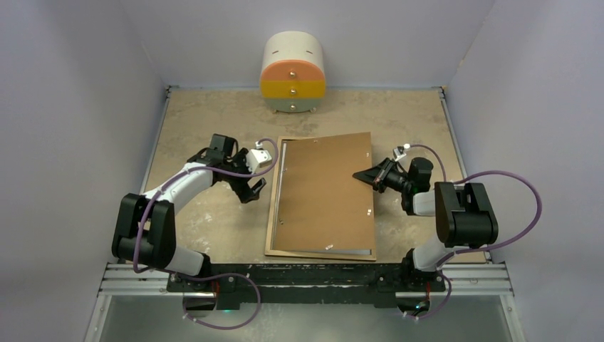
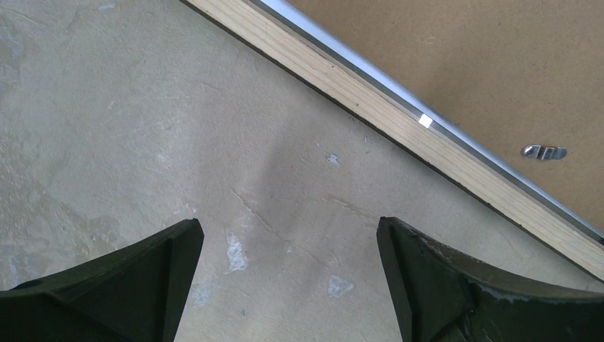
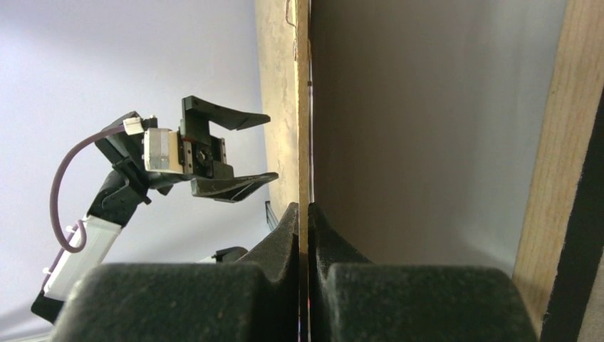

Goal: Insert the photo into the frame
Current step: Place the photo frame item in the photo frame.

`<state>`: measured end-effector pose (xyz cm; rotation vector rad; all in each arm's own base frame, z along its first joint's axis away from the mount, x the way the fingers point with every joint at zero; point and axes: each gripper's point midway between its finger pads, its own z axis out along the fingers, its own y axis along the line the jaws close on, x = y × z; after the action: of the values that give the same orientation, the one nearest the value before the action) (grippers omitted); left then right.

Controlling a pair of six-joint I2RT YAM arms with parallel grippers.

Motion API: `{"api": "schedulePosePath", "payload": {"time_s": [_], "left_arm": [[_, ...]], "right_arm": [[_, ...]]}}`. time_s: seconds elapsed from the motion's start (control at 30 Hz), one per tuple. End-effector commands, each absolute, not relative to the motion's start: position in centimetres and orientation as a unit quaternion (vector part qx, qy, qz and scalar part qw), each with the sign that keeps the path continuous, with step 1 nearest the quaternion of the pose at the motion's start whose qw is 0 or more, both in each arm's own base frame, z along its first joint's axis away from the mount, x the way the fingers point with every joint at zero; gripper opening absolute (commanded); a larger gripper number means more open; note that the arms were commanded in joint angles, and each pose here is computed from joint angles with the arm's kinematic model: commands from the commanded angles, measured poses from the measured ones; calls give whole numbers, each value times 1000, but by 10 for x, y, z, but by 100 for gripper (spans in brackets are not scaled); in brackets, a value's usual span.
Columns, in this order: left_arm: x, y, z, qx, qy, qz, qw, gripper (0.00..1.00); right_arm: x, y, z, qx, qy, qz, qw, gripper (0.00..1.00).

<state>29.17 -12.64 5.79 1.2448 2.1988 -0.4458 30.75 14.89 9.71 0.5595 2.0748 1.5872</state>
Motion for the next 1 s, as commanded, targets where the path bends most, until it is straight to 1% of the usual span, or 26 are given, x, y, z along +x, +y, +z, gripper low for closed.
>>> {"api": "schedulePosePath", "payload": {"time_s": [0.0,0.2,0.63,0.73,0.97], "left_arm": [[291,-137,58,477,808,-183,294,100],[290,-138,35,499,804,-146,290,100],[283,-165,17,524,790,-150,281,100],[281,-172,15,526,788,-157,278,100],[280,-173,16,528,787,-159,277,100]], "right_arm": [[307,149,108,186,746,588,249,0],[313,150,108,191,745,587,254,0],[311,157,96,188,757,571,258,0],[308,168,92,177,763,570,249,0],[308,177,85,173,775,557,243,0]]}}
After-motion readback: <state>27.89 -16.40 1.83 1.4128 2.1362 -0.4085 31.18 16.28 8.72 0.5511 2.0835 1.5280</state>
